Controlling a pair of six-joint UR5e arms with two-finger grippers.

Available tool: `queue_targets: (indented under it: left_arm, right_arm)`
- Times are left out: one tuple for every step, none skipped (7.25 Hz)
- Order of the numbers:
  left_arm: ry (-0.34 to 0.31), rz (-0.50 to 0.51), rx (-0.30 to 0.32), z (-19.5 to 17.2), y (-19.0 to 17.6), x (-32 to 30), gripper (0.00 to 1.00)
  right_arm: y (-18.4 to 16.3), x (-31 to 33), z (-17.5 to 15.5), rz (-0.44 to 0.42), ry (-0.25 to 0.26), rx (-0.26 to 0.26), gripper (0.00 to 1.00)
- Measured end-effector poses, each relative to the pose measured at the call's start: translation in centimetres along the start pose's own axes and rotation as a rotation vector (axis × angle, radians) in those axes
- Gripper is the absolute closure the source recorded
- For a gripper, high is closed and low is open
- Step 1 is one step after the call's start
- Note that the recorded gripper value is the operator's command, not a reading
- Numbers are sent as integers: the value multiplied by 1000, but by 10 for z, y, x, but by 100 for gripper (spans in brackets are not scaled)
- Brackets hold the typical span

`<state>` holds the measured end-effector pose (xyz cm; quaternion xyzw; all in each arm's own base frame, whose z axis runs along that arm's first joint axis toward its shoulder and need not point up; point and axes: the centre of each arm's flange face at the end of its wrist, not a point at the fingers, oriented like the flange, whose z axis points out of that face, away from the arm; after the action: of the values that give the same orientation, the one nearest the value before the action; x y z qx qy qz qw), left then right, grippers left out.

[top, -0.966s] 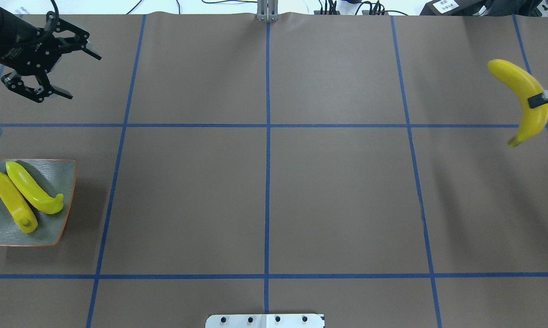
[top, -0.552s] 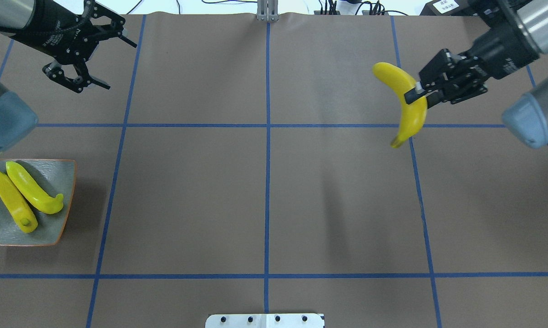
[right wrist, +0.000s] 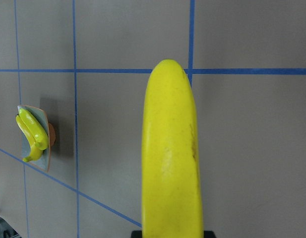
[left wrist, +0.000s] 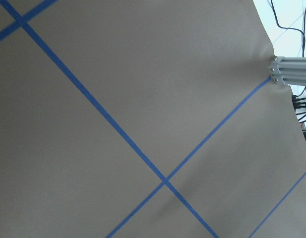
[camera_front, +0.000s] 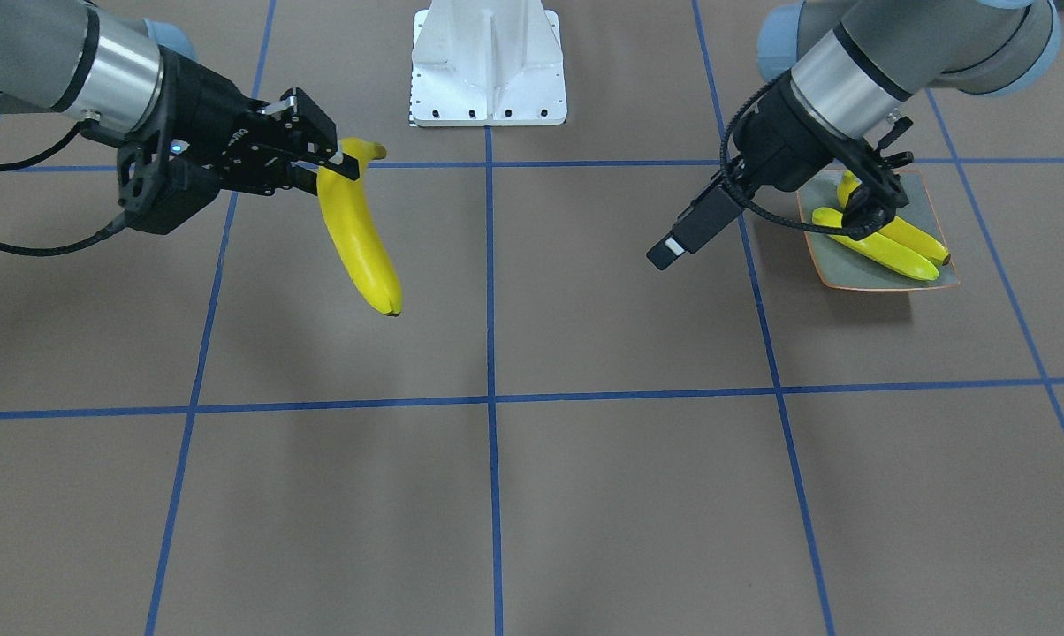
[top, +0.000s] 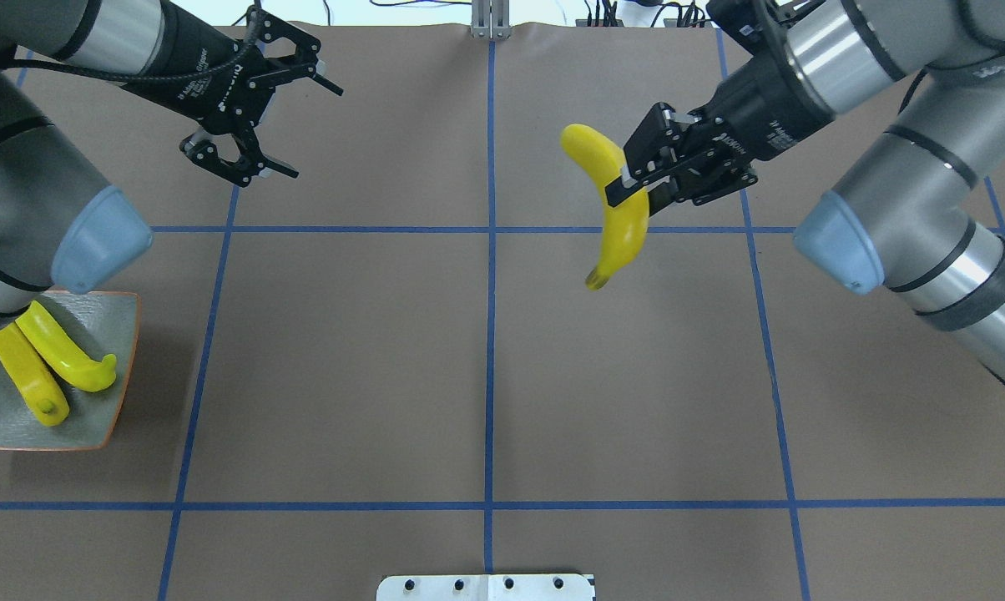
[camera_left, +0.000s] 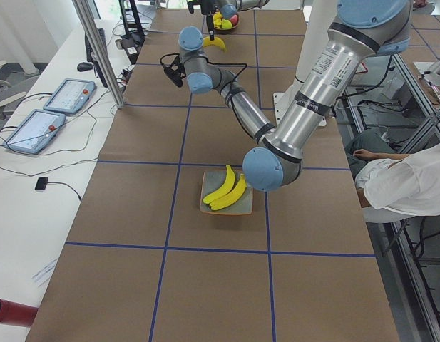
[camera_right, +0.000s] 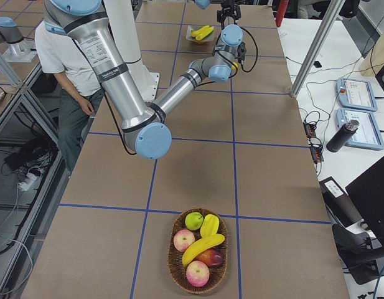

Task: Transfer all bananas from basket to plate

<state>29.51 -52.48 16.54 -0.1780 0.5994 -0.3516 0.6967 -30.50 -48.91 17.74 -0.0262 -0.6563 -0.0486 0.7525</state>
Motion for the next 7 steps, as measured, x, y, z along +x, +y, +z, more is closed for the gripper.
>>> queue_targets:
  left_arm:
    - [3,0,-21,8,14,6,0]
    - [-1,-3,-38,18,24,13,0]
    - [-13,0,-57,29,37,15,0]
    - [-24,8,-75,39,47,15,0]
    - [-29,15,-88,46,55,16,0]
    - [-30,22,-98,51,63,21,1]
    - [-27,29,-104,54,68,26,1]
  right_arm:
    - [11,-14,25,-13,-16,35,100]
    - [20,-27,43,-26,-41,61,100]
    - [25,-43,53,-44,-62,73,100]
    - [28,-55,61,-61,-75,81,100]
    - [32,-62,70,-75,-82,92,100]
    - [37,-68,80,-83,-84,101,100]
    - [41,-73,87,-89,-88,103,100]
